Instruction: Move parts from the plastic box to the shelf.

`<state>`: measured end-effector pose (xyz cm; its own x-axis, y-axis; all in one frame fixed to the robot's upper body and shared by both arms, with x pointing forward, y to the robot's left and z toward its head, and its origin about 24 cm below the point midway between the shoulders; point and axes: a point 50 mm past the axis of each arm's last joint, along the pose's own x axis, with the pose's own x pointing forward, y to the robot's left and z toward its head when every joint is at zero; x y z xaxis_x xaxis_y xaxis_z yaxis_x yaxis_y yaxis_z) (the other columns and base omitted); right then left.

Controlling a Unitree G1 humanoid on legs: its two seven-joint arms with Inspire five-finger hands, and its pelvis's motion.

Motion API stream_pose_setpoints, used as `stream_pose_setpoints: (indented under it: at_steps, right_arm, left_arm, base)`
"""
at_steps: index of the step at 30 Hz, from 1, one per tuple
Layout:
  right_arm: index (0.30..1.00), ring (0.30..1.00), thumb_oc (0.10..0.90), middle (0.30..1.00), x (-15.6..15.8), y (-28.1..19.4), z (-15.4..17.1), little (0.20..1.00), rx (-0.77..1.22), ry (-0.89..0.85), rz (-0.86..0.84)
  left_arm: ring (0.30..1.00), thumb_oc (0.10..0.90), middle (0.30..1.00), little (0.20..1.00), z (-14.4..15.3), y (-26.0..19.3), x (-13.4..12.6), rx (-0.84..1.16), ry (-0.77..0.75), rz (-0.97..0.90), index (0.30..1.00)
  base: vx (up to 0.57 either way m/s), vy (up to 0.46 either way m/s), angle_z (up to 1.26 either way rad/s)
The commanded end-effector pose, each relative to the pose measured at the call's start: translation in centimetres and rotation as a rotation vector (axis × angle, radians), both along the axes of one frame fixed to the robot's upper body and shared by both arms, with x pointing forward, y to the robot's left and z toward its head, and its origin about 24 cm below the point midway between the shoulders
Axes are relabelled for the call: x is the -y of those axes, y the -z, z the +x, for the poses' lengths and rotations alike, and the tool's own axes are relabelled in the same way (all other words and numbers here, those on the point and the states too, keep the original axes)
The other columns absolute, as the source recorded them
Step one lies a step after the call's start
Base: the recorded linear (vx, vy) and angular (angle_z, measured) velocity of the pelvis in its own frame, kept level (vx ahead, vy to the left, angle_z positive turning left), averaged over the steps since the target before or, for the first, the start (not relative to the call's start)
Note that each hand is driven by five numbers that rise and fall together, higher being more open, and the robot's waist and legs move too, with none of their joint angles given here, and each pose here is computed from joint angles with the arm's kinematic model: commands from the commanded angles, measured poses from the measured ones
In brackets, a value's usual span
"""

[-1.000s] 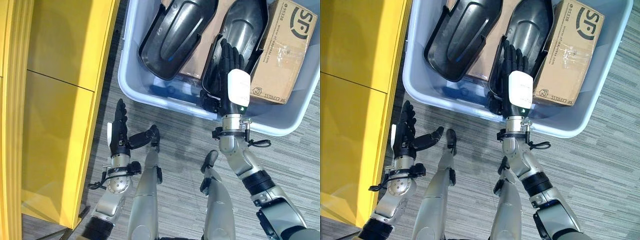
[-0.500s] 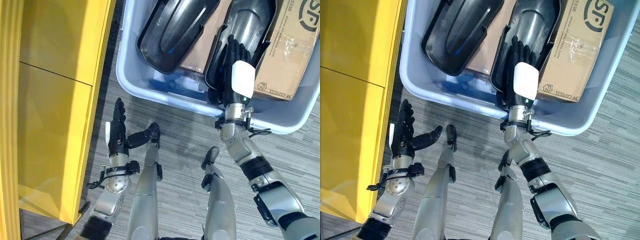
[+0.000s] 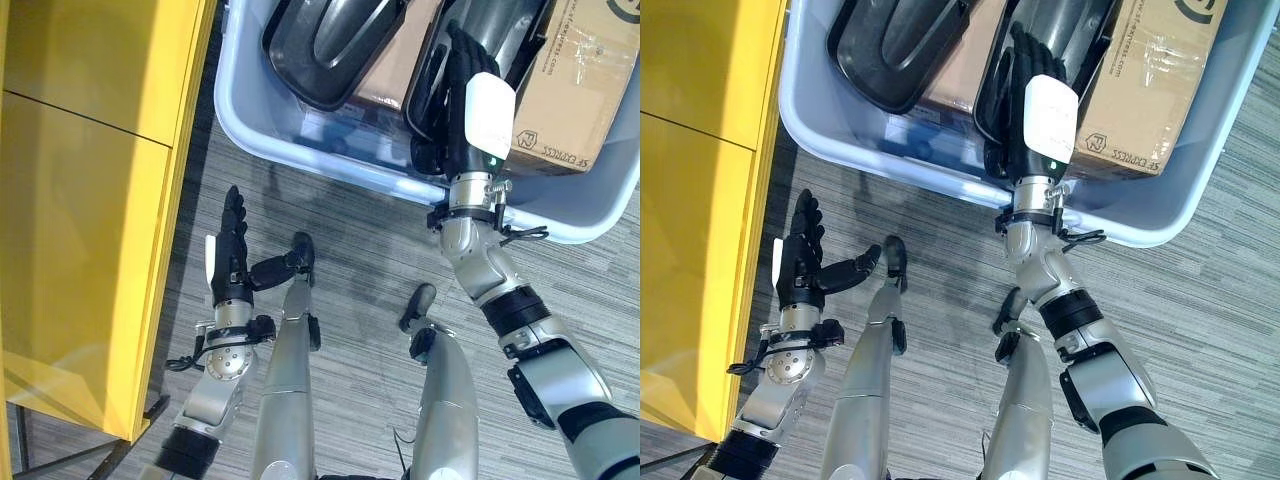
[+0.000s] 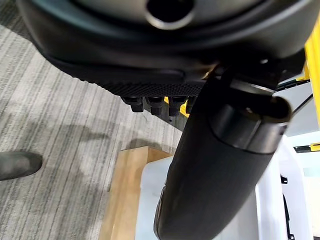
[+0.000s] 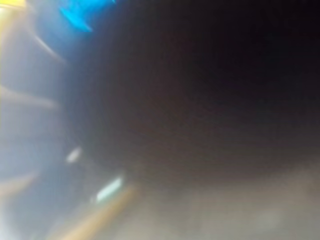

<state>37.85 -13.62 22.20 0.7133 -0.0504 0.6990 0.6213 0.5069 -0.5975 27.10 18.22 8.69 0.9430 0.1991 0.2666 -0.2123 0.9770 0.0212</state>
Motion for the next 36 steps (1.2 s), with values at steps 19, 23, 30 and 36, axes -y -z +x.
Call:
stream_pose_setpoints:
  at_steps: [19, 23, 30, 36]
  right_arm:
    - [0.3, 0.3, 0.4, 0.3, 0.0, 8.1, -3.0, 0.3, -0.242, -0.142, 0.034]
    - [0.3, 0.3, 0.4, 0.3, -0.1, 7.4, -3.6, 0.3, -0.22, -0.195, 0.086]
    - [0.3, 0.3, 0.4, 0.3, 0.4, 5.4, -4.6, 0.3, -0.135, -0.252, 0.142]
    - [0.3, 0.3, 0.4, 0.3, 0.2, 3.5, -5.8, 0.3, -0.055, -0.315, 0.136]
  left_arm:
    - [1.0, 0.9, 1.0, 1.0, -0.4, -1.3, 0.8, 0.082, 0.093, -0.013, 1.0]
    - [1.0, 0.9, 1.0, 1.0, -0.8, -0.6, 0.2, 0.051, 0.102, 0.001, 1.0]
    - [1.0, 0.9, 1.0, 1.0, -1.6, 1.1, -0.6, -0.029, 0.114, 0.02, 1.0]
    - [1.0, 0.9, 1.0, 1.0, -2.4, 2.4, -0.9, -0.089, 0.141, 0.032, 1.0]
  base:
    - [0.01, -0.021, -0.01]
    - [0.07, -0.008, -0.1]
    - [0.07, 0.007, -0.1]
    - [0.06, 0.011, -0.07]
